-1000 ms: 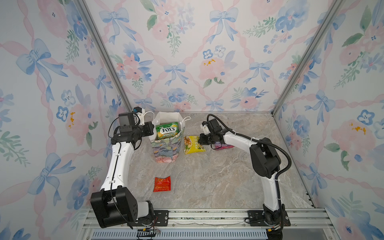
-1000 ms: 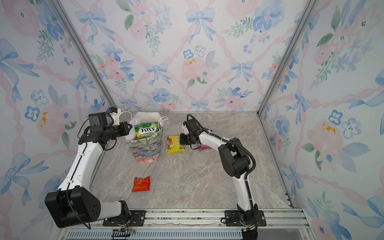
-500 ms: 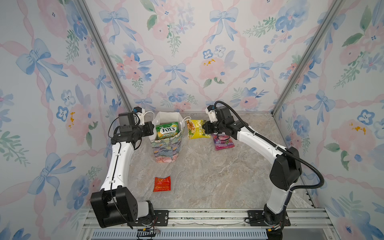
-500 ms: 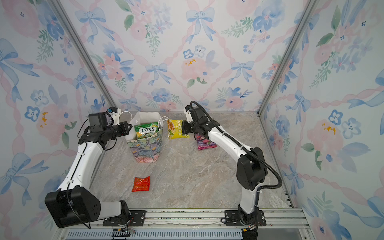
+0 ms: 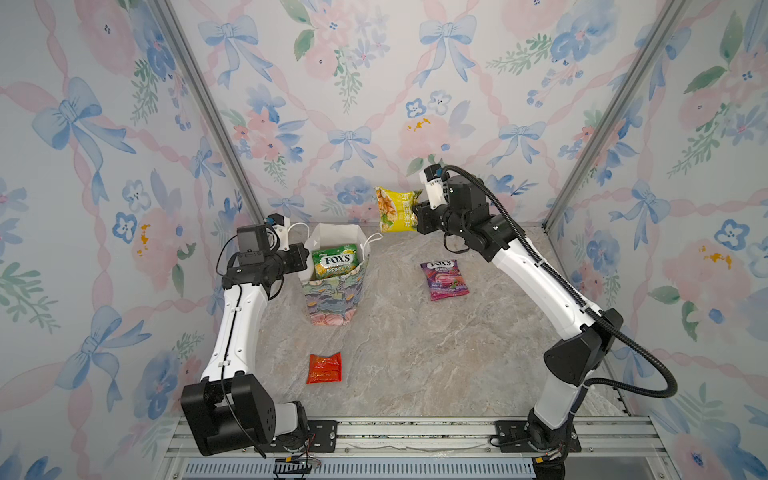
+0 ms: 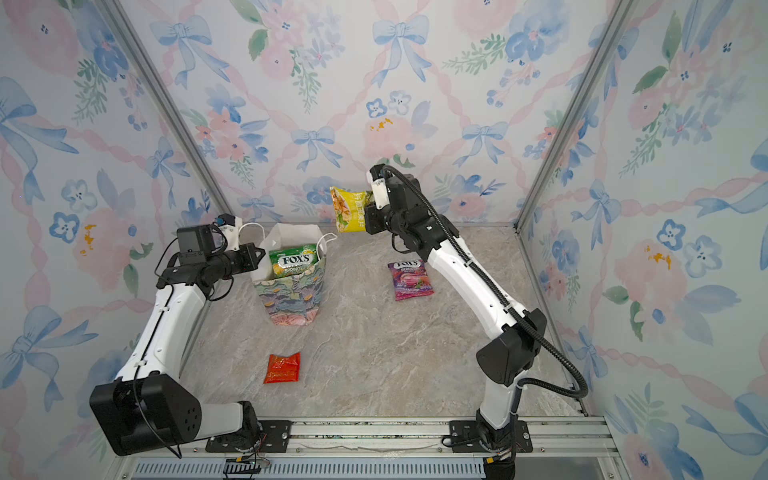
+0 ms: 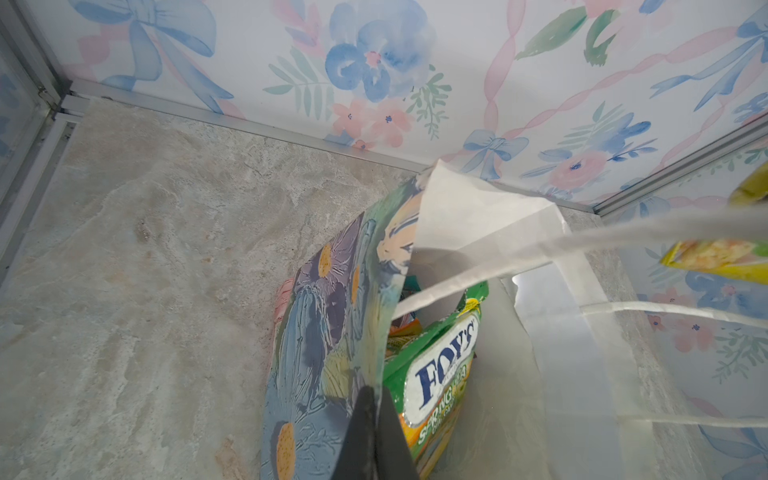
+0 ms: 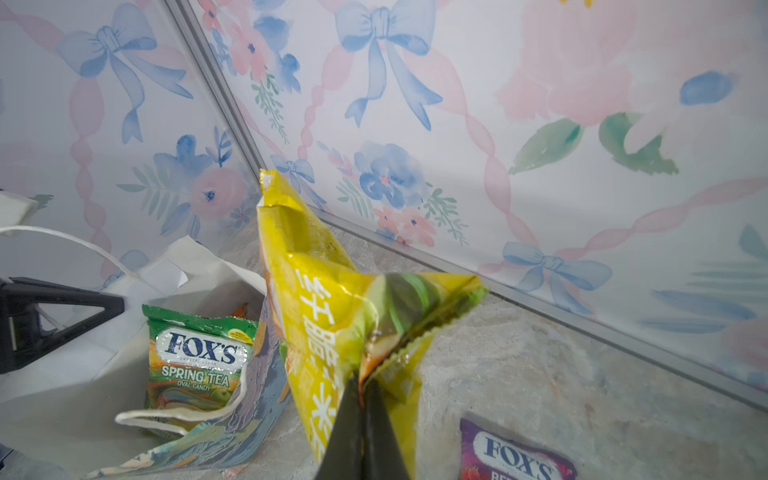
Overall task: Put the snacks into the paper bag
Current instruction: 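Lift the yellow packet with the right gripper and carry it over the bag, then lower the yellow packet into the bag and open the right gripper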
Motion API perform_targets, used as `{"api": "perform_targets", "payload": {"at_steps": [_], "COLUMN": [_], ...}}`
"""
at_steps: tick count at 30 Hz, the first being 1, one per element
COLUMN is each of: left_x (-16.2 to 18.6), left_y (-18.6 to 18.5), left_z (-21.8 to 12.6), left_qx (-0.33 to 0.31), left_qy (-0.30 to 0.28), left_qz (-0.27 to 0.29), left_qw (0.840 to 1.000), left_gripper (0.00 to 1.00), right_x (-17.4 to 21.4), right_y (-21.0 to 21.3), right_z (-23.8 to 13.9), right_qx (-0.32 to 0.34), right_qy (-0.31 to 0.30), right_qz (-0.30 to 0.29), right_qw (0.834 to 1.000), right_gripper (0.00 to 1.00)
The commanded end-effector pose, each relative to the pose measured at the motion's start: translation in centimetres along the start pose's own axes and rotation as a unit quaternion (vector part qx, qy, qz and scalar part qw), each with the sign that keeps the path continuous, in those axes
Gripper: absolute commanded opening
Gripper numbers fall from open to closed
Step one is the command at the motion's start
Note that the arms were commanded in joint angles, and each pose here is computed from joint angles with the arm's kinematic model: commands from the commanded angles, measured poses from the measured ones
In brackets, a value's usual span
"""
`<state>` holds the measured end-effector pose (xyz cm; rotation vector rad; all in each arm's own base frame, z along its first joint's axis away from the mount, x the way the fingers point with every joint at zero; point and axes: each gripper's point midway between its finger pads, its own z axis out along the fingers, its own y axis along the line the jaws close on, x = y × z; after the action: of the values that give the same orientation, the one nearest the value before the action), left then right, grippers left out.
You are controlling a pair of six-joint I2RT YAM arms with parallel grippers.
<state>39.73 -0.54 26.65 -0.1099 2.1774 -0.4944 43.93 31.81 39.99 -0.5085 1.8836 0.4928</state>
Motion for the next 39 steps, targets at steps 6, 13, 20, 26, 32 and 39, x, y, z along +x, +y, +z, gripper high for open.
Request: {"api": "perform_targets", "payload": {"at_steps": [6, 13, 20, 26, 32, 39], "left_x": [-0.3, -0.2, -0.3, -0.3, -0.3, -0.4], "left_y": [-0.1, -0.5, -0.6, -0.5, -0.4, -0.4], "left_z": [-0.1, 0.0, -0.1, -0.2, -0.1, -0.2], "left_qx": [0.013, 0.026, 0.027, 0.025, 0.024, 0.023], "left_qy": [-0.008, -0.006, -0.009, -0.010, -0.010, -0.011], "left_qz": [-0.001, -0.003, -0.002, -0.001, -0.002, -0.002], "left_qw": [1.000, 1.000, 1.000, 1.000, 1.000, 1.000], "left_gripper": [0.00, 0.00, 0.00, 0.00, 0.00, 0.00], "right_x": [-2.8, -1.9, 2.0, 4.6, 6.8, 8.6], "right_y": [4.3, 9.5, 13.3, 14.4, 15.7, 16.6], "right_z": [0.4, 2.1, 4.2, 5.2, 5.4, 5.8], "right_qx": [-0.027, -0.072, -0.110, -0.129, -0.160, -0.177], "right_qy": [-0.023, -0.007, 0.029, 0.056, 0.078, 0.097], "right_qz": [-0.080, -0.156, -0.242, -0.276, -0.298, -0.315], "right_qw": [0.996, 0.985, 0.964, 0.951, 0.938, 0.928], "right_gripper": [0.00, 0.00, 0.00, 0.00, 0.00, 0.00]}}
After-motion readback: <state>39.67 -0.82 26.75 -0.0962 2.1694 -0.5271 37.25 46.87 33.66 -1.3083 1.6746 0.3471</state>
